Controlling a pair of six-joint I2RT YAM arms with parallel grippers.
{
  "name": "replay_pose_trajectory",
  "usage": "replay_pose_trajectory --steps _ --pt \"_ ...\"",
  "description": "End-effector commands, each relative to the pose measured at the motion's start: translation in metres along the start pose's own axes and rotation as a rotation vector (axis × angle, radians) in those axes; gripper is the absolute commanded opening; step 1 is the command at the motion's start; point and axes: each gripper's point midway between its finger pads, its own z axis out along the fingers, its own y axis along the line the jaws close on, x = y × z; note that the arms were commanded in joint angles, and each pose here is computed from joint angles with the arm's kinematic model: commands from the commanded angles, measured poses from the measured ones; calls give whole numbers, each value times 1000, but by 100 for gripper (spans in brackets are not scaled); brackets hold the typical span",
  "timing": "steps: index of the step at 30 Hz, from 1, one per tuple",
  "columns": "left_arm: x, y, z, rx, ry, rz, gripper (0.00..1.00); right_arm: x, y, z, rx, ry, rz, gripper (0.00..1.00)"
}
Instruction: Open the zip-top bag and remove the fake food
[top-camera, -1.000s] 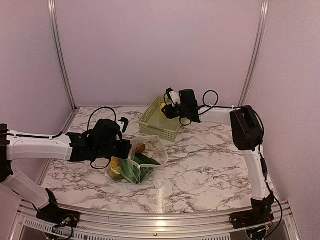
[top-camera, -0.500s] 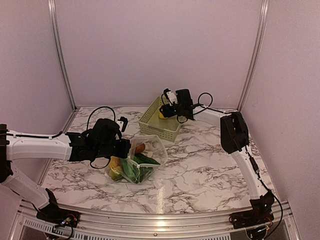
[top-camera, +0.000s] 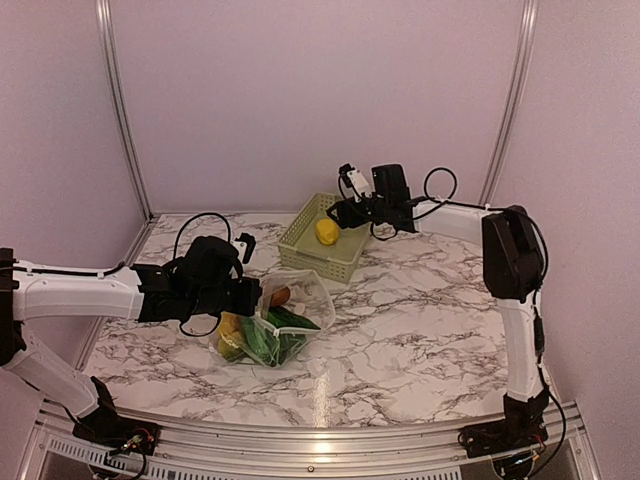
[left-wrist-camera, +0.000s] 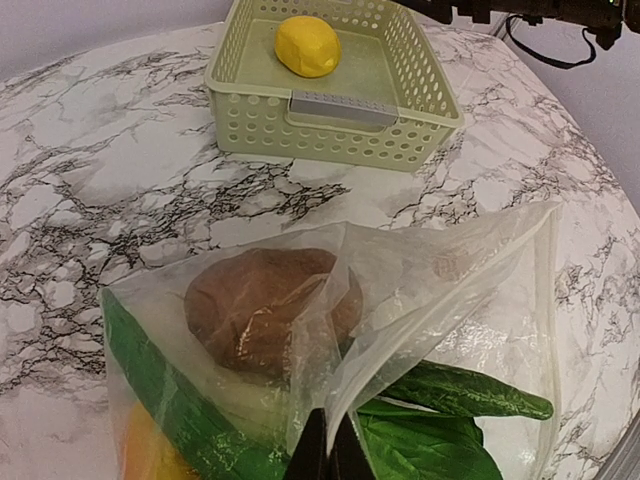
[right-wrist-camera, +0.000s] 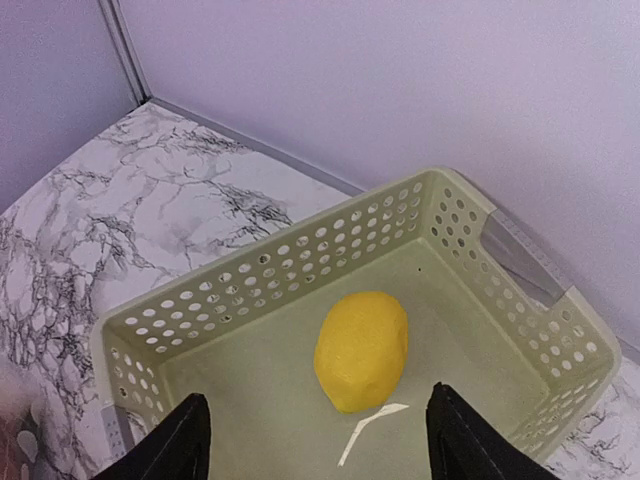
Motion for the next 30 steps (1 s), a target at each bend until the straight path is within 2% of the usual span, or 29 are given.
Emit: replay_pose_trajectory --steps 1,10,14,23,30 --pt "4 3 2 -1 12 -3 0 -55 41 -63 -100 -163 -43 70" --pt "6 -6 6 49 13 -4 0 -14 156 -150 -285 -120 -147 62" --pt "14 -9 7 81 24 1 0 8 199 -175 -370 -105 -180 59" --pt "24 -21 5 157 32 -4 0 86 251 -160 -443 66 -235 49" --pt "9 -23 -3 156 -12 -37 0 120 271 -138 -405 74 -267 38"
